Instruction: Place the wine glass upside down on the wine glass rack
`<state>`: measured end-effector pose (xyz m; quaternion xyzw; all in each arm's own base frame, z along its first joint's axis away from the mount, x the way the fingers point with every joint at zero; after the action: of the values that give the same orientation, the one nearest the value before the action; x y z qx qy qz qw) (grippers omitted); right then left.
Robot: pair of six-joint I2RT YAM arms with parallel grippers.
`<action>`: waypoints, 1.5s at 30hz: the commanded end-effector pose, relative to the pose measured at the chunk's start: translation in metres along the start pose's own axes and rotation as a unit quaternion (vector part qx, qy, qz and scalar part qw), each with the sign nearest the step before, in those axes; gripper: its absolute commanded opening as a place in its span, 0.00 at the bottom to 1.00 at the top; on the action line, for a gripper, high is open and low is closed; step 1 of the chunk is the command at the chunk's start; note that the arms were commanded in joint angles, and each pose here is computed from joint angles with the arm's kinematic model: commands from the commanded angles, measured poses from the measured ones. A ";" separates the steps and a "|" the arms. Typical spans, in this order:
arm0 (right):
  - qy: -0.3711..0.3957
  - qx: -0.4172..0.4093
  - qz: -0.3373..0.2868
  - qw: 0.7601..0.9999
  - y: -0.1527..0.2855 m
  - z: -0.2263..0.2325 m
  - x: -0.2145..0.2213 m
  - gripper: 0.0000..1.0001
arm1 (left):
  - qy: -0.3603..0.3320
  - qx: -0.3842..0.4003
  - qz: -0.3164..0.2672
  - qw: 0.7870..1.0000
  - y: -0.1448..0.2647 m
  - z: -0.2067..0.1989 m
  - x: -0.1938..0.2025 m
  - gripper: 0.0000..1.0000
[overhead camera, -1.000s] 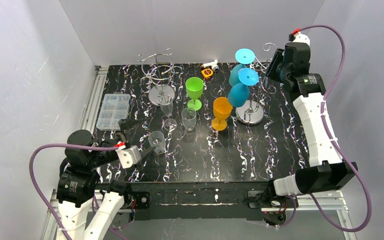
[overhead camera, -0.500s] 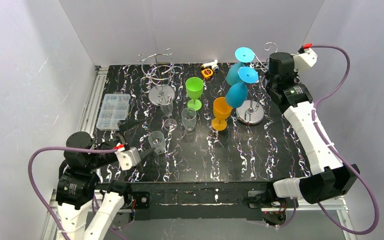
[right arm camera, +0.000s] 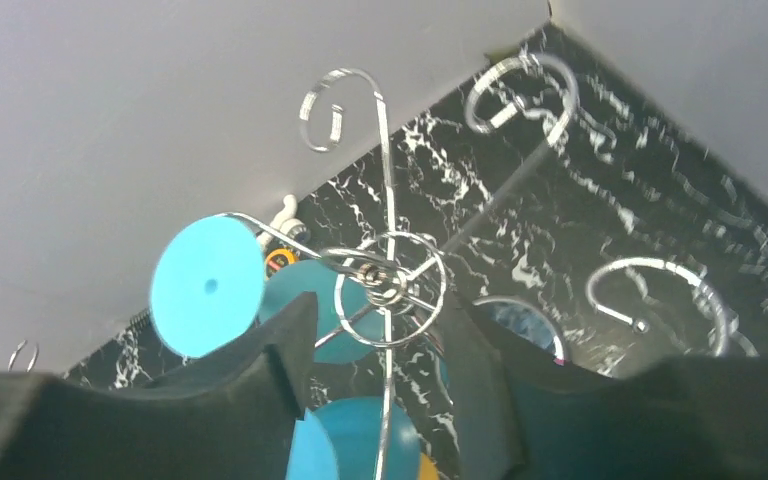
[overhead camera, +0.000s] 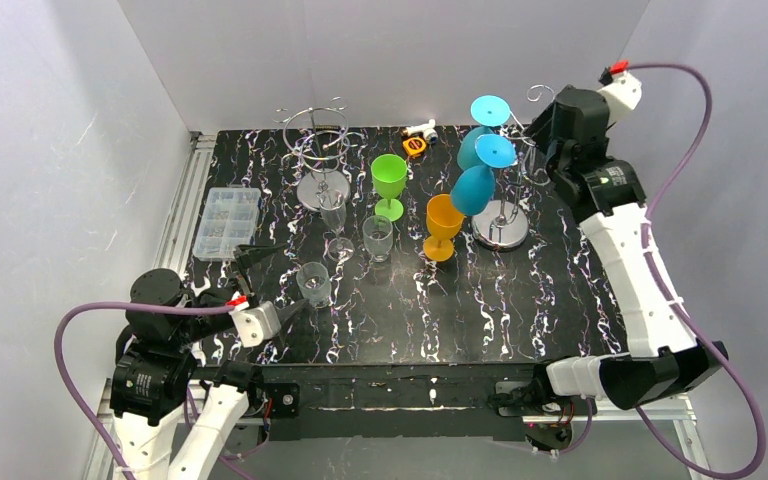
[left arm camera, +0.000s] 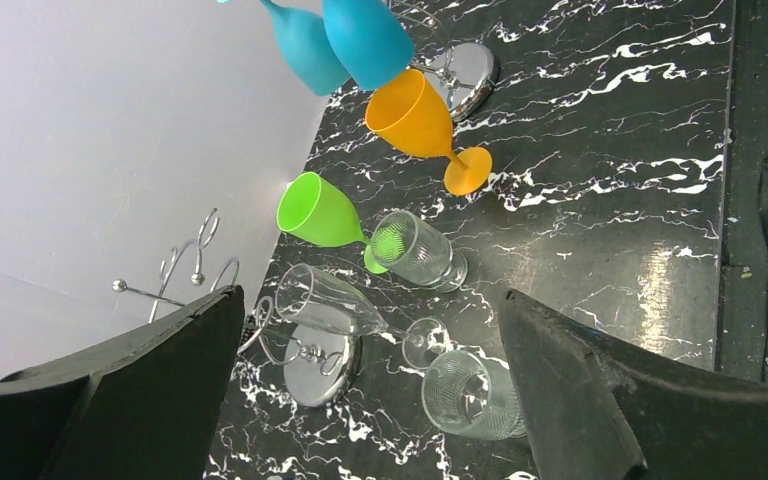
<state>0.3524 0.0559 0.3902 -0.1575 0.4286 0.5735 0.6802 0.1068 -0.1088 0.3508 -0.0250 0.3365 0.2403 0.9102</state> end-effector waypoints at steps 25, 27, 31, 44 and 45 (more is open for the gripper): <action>0.275 -0.124 0.206 0.931 -0.002 -0.008 -0.009 0.82 | 0.002 0.018 -0.006 1.000 -0.002 0.003 -0.004 0.98; 0.277 -0.120 0.213 0.929 -0.007 -0.010 -0.006 0.81 | 0.001 0.017 -0.004 1.000 -0.002 0.005 -0.004 0.98; 0.286 -0.112 0.216 0.927 -0.013 -0.013 -0.003 0.76 | 0.000 0.016 -0.001 1.000 -0.002 0.007 -0.004 0.98; 0.280 -0.120 0.240 0.922 -0.026 -0.011 0.011 0.50 | -0.004 0.014 -0.001 1.000 -0.001 0.009 -0.005 0.98; 0.278 -0.119 0.241 0.922 -0.026 -0.011 0.012 0.47 | -0.004 0.014 -0.001 1.000 -0.002 0.009 -0.005 0.98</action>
<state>0.3655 0.0470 0.3595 -0.2720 0.5656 0.6991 0.3426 0.1117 -0.1098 0.3524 -0.0118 0.3395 0.2403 0.9093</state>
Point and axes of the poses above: each gripper's point midway between its finger pads, its own y axis back along the fingers, its own z axis along the line the jaws close on, x = y × z, the point moved 4 cm from there along y, back along the fingers, and after that the axes turned 10 degrees about -y, right-handed, at the moved point
